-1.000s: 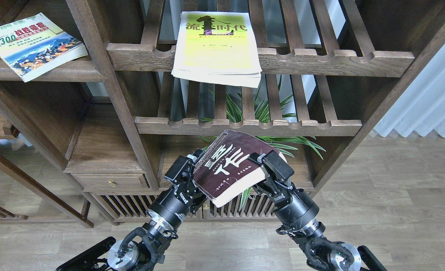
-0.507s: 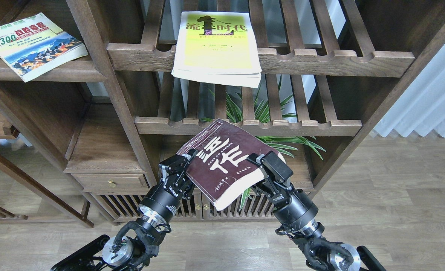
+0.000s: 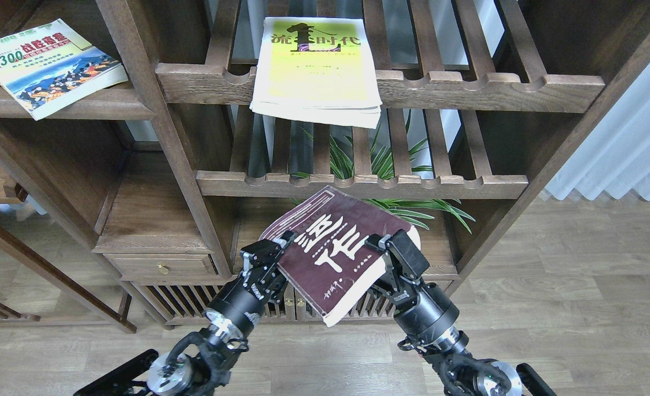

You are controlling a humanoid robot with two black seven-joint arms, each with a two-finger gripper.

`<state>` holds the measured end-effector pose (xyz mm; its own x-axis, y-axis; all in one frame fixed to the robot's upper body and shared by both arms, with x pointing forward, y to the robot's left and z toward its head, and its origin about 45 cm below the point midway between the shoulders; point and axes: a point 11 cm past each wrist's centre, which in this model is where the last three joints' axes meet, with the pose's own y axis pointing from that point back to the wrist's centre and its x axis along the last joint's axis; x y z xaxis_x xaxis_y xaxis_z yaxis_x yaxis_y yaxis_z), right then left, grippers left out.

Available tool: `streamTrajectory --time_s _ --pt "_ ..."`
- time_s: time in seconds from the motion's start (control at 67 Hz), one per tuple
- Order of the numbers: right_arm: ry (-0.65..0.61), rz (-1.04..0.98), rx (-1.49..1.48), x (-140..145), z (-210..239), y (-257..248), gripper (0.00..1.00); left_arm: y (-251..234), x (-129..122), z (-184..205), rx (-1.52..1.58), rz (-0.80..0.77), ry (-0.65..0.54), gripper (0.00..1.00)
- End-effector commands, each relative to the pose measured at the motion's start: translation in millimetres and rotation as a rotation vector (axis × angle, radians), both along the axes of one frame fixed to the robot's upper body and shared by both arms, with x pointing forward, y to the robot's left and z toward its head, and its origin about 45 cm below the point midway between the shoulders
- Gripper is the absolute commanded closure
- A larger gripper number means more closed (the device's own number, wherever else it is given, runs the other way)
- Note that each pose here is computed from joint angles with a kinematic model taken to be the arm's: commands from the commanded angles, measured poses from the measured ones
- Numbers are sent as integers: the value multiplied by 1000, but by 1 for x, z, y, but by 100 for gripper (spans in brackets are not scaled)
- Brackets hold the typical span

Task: Organize books on shelf
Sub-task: 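Carry the maroon book with the left gripper up to the upper shelf section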

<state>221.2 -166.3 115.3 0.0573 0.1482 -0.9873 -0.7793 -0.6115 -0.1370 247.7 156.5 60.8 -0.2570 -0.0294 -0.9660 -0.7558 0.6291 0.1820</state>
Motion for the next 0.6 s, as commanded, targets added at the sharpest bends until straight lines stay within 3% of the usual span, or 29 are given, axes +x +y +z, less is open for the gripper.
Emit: streamTrajectory --time_s 0.0,0.269,0.582 --pt "46 -9 -19 -3 -15 -4 0 53 -1 0 115 -64 -14 100" --pt "90 1 -42 -4 -32 -4 0 153 7 38 363 -155 -80 100" --pt "113 16 -57 -4 -40 -2 0 241 -1 78 635 -304 -63 99"
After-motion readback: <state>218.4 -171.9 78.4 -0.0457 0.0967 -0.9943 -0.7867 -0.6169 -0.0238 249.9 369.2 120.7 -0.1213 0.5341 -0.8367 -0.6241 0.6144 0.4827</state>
